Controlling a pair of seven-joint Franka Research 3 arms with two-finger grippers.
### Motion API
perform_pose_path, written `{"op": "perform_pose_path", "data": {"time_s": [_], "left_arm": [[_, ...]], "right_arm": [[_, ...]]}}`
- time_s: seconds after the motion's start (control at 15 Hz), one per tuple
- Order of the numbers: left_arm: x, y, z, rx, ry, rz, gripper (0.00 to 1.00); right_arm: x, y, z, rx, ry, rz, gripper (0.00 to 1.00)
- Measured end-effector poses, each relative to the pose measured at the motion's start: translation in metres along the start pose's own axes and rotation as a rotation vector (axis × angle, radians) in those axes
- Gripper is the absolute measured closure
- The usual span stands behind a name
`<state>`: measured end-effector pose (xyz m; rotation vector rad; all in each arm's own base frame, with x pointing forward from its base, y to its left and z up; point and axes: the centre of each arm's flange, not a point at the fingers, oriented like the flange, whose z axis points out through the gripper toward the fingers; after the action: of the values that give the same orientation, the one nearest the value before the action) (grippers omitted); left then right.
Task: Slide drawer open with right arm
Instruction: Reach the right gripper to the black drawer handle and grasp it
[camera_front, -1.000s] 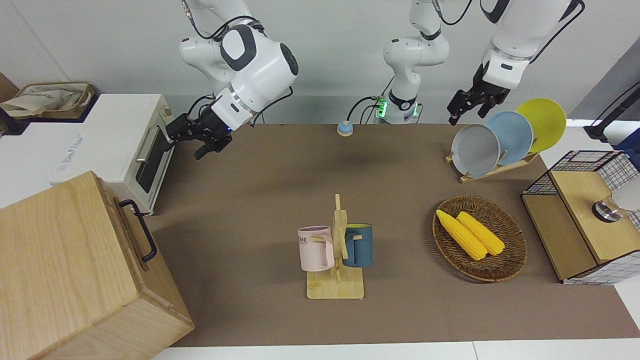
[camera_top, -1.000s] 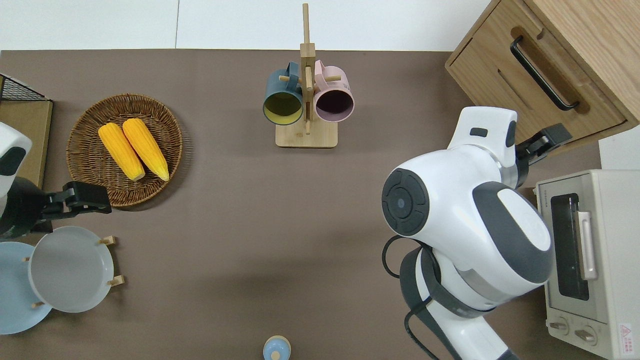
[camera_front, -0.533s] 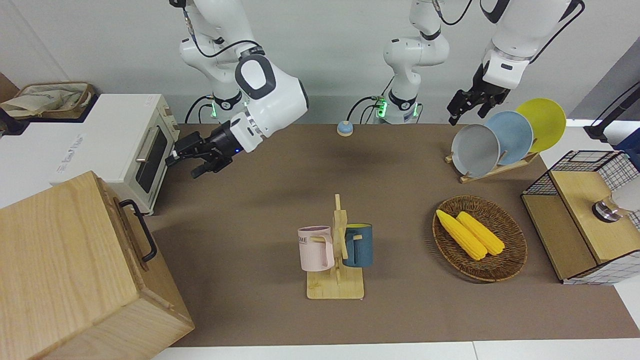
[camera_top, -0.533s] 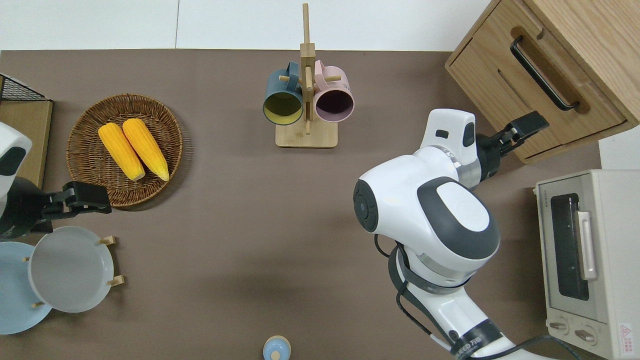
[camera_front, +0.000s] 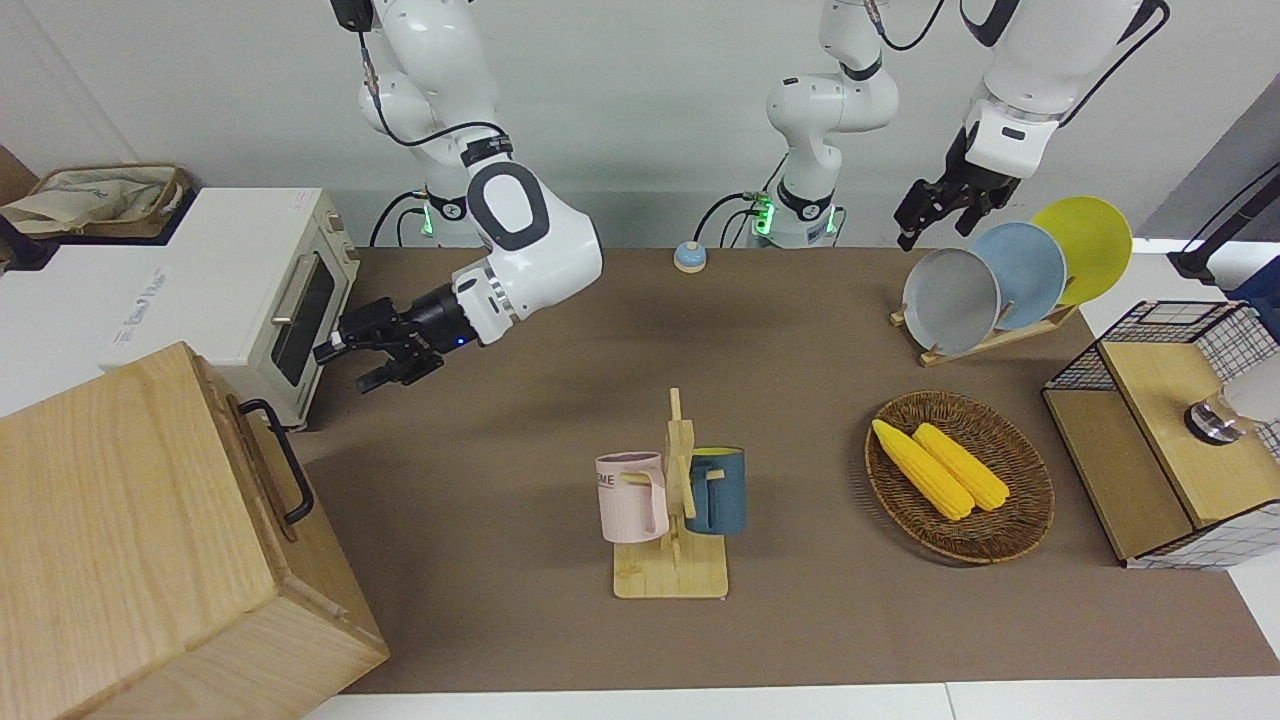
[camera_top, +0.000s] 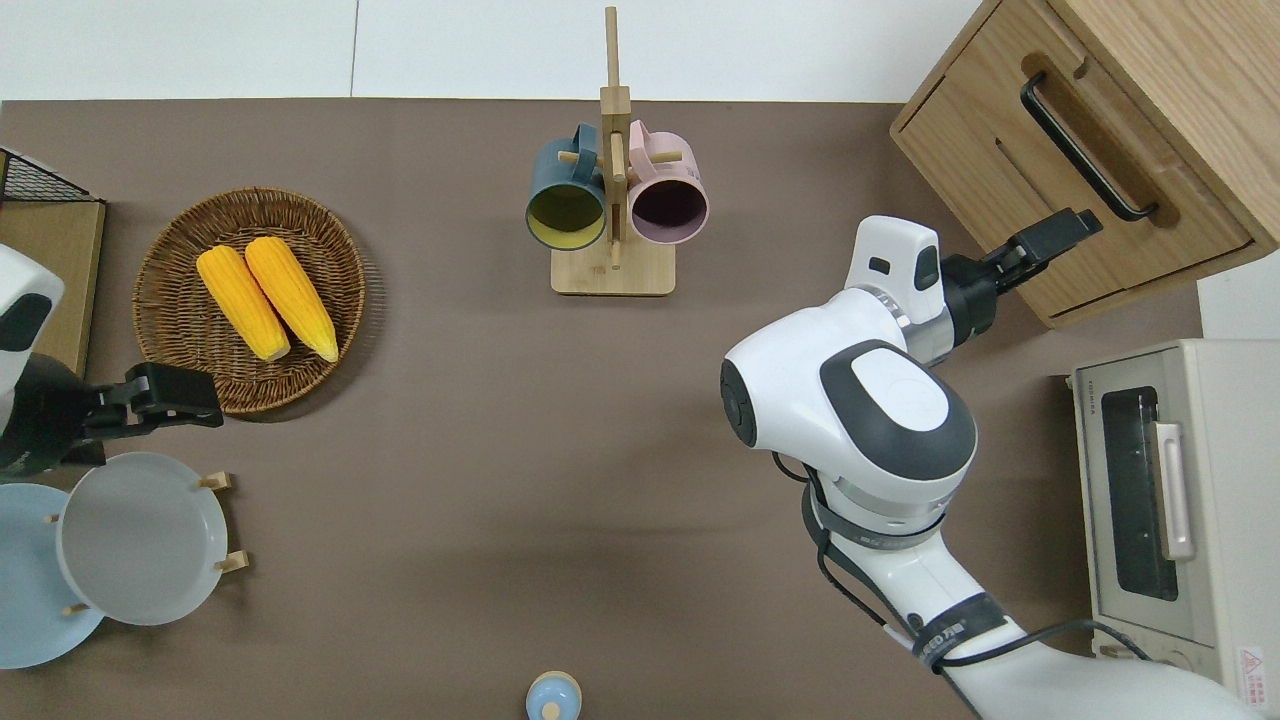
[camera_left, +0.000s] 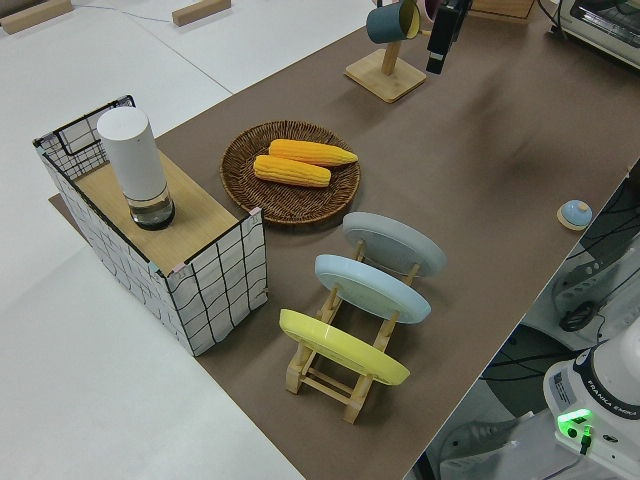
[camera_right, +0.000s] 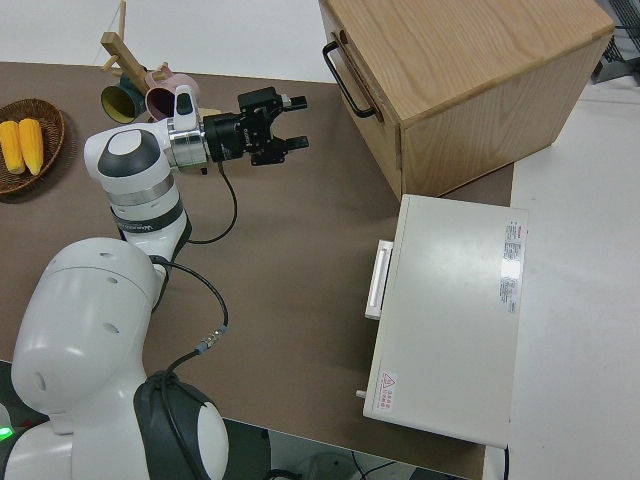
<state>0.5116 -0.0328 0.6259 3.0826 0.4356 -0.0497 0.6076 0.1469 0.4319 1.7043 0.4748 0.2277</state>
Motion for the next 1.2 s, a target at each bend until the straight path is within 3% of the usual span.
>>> {"op": "perform_pose_path", "data": {"time_s": [0.93, 1.2], "left_arm": [[0.0, 0.0, 0.0, 0.0, 0.0, 0.0, 0.0], [0.0, 0.0, 0.0, 0.0, 0.0, 0.0, 0.0]], "right_arm": [[0.01, -0.01, 0.08, -0.104, 0.13, 0.008, 0.09], [0.009, -0.009, 0.087, -0.106, 0.14, 0.016, 0.5]]}}
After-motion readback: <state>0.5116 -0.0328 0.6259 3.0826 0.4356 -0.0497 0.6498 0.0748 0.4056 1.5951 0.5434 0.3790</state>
